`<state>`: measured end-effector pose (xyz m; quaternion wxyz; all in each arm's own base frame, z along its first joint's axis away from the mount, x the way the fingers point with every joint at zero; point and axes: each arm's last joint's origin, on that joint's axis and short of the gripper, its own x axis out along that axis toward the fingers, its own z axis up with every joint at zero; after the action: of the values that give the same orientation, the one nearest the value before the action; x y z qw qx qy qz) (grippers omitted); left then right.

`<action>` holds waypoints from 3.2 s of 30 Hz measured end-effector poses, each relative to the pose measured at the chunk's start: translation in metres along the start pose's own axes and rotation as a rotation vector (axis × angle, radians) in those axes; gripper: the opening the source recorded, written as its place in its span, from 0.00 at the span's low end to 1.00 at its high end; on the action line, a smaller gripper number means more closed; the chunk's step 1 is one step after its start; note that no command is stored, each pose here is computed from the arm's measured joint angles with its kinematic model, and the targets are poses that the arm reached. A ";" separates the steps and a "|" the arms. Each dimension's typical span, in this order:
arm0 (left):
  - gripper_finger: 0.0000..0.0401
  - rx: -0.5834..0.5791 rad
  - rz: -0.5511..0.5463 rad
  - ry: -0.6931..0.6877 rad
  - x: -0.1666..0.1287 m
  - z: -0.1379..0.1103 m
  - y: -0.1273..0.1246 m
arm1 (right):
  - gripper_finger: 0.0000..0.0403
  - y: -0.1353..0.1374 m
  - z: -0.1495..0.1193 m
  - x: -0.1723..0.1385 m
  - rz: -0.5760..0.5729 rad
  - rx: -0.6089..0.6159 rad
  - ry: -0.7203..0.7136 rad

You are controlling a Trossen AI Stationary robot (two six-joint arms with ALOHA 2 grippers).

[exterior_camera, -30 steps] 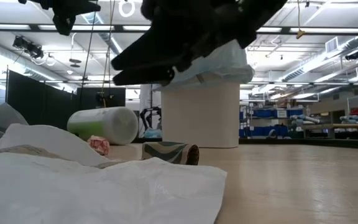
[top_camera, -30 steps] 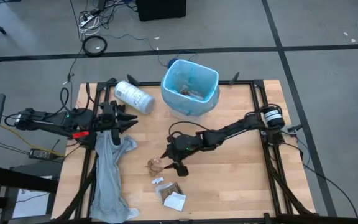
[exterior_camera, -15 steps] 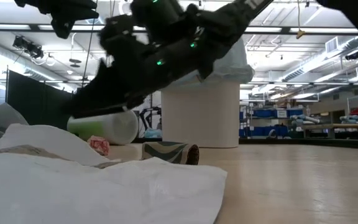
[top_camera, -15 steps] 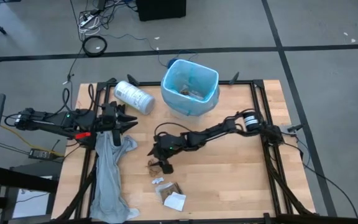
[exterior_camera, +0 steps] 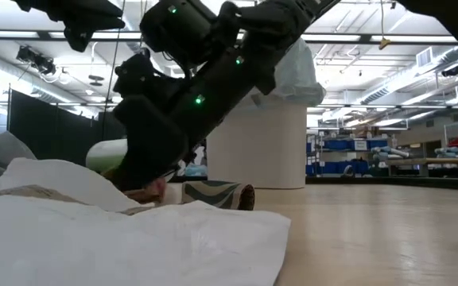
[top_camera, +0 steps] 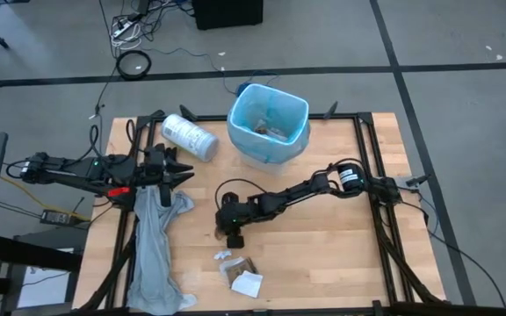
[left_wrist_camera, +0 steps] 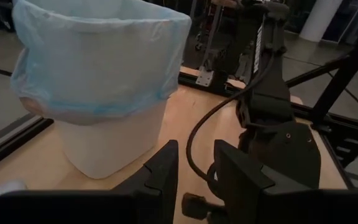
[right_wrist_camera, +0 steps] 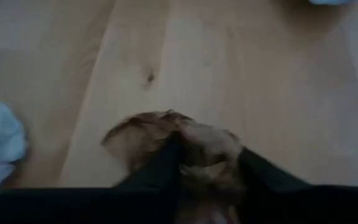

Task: Place trash/remove bag and relplace
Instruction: Put the brown napkin into the trash bin, then put the brown paper into the trash bin

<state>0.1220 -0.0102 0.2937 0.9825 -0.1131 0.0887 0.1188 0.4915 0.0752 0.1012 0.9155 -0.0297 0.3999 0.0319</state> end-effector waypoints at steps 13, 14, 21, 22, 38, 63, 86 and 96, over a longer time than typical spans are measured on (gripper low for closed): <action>0.28 0.026 0.078 -0.019 0.000 0.000 0.002 | 0.01 -0.027 0.073 -0.126 -0.252 0.015 -0.200; 0.28 0.027 0.085 -0.020 0.000 0.000 0.002 | 0.01 -0.031 0.081 -0.146 -0.276 0.029 -0.232; 0.28 0.024 0.117 -0.035 0.000 0.001 0.003 | 0.00 -0.061 0.111 -0.287 -0.545 0.156 -0.489; 0.28 0.023 0.121 -0.038 0.000 0.001 0.003 | 0.00 -0.066 0.111 -0.301 -0.594 0.151 -0.501; 0.28 0.015 0.162 -0.066 0.000 0.003 0.004 | 0.17 -0.167 0.077 -0.346 -0.801 0.179 -0.302; 0.28 0.053 0.191 -0.045 0.000 0.001 0.006 | 0.75 -0.154 0.041 -0.344 -0.837 0.165 0.095; 0.28 0.016 0.264 -0.078 -0.001 0.002 0.007 | 0.57 0.006 0.042 -0.312 0.025 0.036 -0.029; 0.28 0.027 0.285 -0.019 0.008 -0.004 0.006 | 0.56 0.058 0.001 -0.199 0.255 -0.044 -0.057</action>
<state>0.1279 -0.0041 0.2874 0.9579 -0.0848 0.0961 0.2568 0.3530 0.1261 0.2464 0.9142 0.0020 0.3733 0.1577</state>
